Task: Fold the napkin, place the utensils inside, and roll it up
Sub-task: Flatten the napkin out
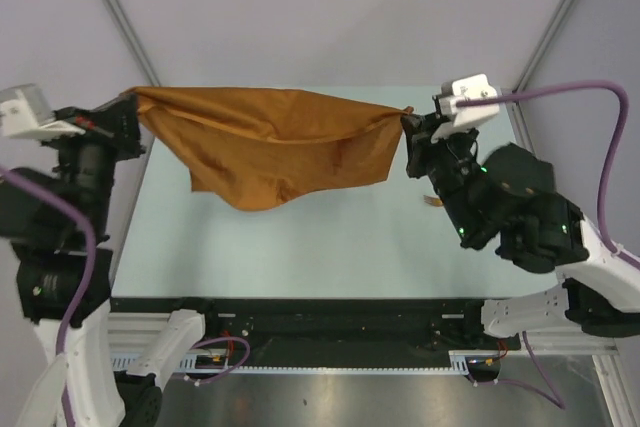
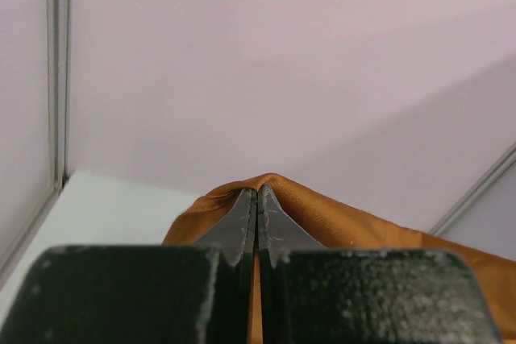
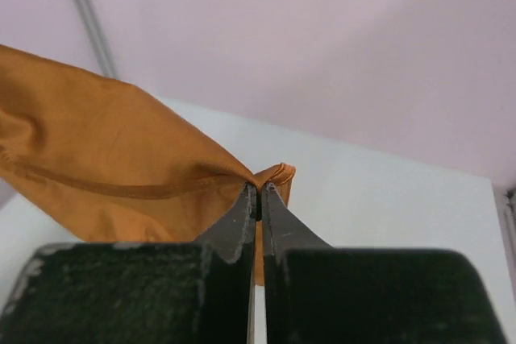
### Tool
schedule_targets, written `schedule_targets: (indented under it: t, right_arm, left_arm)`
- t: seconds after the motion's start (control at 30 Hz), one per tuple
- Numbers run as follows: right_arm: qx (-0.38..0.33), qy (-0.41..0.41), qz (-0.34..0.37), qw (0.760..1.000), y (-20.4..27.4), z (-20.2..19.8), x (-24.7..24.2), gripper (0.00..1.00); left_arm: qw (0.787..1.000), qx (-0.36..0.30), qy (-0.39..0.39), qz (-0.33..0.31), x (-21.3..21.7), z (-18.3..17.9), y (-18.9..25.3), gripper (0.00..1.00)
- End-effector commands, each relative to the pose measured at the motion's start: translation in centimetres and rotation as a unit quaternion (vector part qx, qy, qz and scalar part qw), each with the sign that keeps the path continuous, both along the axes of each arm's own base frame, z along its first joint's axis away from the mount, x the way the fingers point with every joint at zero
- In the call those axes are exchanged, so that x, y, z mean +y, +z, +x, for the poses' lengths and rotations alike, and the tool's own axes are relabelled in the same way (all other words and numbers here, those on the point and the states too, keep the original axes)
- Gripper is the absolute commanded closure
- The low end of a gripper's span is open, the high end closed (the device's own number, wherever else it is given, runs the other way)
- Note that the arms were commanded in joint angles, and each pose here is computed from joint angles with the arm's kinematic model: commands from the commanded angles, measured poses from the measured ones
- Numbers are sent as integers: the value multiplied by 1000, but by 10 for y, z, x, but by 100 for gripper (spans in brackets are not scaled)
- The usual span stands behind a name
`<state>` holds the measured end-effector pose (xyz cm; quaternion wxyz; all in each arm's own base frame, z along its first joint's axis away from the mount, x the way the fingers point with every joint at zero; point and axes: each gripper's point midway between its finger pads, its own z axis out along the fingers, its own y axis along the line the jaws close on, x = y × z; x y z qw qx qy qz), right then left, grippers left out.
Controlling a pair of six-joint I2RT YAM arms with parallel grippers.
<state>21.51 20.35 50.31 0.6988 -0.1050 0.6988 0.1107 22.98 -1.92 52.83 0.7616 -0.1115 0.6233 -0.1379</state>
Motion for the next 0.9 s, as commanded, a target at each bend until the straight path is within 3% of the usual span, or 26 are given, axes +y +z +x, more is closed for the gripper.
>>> schedule_targets:
  t: [0.0,0.13,0.2,0.27,0.3,0.33,0.37,0.4,0.6,0.63,0.7,0.73,0.77,0.8,0.83,0.87]
  right_arm:
    - [-66,-82,-31,994,53,-32,-25,100]
    - [-98,-89,-36,991,82,-43,-27,100]
    - [-121,-91,-64,986,84,-34,-15,100]
    - [-130,-77,3,988,92,-17,-7,100]
    - [-116,-101,-85,984,68,14,-15,100]
    - [-87,-88,1,992,61,30,-10,100]
    - [-91,-33,4,995,61,42,2,100]
    - [-63,-71,-20,995,37,78,-18,100]
    - [61,-20,-6,998,-82,193,-5,100]
    - [98,-39,-10,994,-120,229,-20,100]
    - [138,-11,3,990,-158,261,-14,100]
    - [158,-1,6,987,-177,277,-17,100]
    - [206,-1,-6,978,-232,305,-14,100]
    - [228,5,-3,974,-254,318,-12,100]
    - [222,32,11,974,-245,334,-2,97]
    - [279,32,8,960,-309,359,-4,73]
  left_arm:
    - [998,-66,19,3,11,-52,56,100]
    - [996,-79,26,7,15,-66,73,100]
    - [998,-59,29,8,14,-47,64,100]
    - [999,-20,30,10,13,-15,40,100]
    - [999,5,38,8,14,4,24,100]
    - [998,42,42,11,14,26,-4,100]
    - [998,52,46,11,14,38,-15,100]
    - [996,71,55,12,16,52,-29,100]
    - [982,176,75,2,25,139,-130,99]
    - [973,219,75,1,29,165,-167,100]
    - [967,244,72,-8,36,193,-196,100]
    - [956,290,46,-10,32,221,-238,100]
    - [951,307,35,-12,31,234,-255,99]
    - [944,329,29,-14,32,250,-277,92]
    - [943,331,16,-14,29,267,-275,65]
    - [924,382,1,-19,25,287,-323,47]
